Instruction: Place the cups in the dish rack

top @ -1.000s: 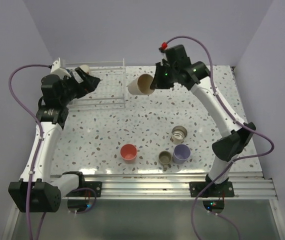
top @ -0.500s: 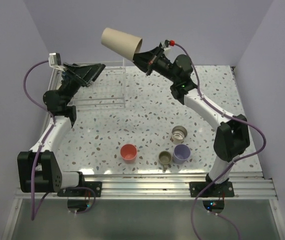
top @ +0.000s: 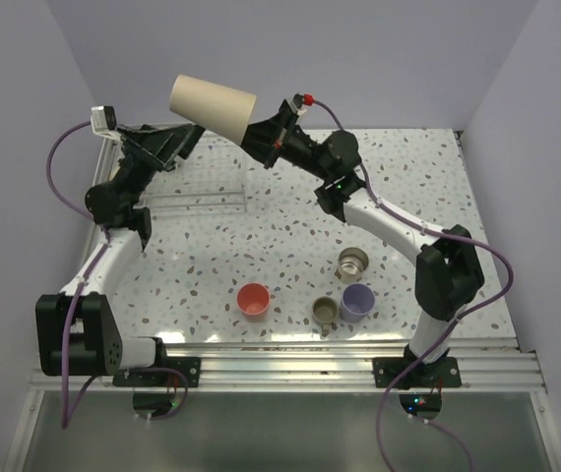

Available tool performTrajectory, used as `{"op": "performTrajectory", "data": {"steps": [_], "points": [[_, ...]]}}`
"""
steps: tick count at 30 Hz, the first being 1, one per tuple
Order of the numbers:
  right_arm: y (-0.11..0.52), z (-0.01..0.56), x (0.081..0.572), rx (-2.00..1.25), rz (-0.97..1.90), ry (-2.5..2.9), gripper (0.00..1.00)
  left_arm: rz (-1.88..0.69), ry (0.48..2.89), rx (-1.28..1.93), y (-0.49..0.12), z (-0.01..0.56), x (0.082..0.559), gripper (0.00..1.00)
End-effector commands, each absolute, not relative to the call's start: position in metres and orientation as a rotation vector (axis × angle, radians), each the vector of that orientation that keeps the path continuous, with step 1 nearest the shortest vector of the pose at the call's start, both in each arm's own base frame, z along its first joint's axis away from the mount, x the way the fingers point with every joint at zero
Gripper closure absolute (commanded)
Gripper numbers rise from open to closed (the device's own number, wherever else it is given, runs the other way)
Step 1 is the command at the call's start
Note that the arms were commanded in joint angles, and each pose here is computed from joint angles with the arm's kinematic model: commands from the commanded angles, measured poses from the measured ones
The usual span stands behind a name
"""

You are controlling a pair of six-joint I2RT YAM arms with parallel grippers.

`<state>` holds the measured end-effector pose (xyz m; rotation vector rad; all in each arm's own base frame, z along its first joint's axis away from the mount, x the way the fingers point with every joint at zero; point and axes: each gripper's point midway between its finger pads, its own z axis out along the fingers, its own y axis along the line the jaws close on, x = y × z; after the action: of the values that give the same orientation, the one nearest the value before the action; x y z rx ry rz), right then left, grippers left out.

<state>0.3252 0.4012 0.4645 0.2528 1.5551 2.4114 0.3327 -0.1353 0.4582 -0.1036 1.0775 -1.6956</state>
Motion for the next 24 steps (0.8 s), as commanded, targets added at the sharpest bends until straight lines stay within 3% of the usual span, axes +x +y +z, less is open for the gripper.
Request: {"op": "performTrajectory", "data": {"steps": [1,24], "points": [[0.386,0.481,0.313,0.211,2.442,1.473,1.00,-1.644,0.889,0.096,-0.135,0.493,0.287,0.00],[0.400,0.450,0.286,0.133,2.446,1.598,1.00,-1.425,1.010,0.013,-0.129,0.497,0.305,0.00]]}}
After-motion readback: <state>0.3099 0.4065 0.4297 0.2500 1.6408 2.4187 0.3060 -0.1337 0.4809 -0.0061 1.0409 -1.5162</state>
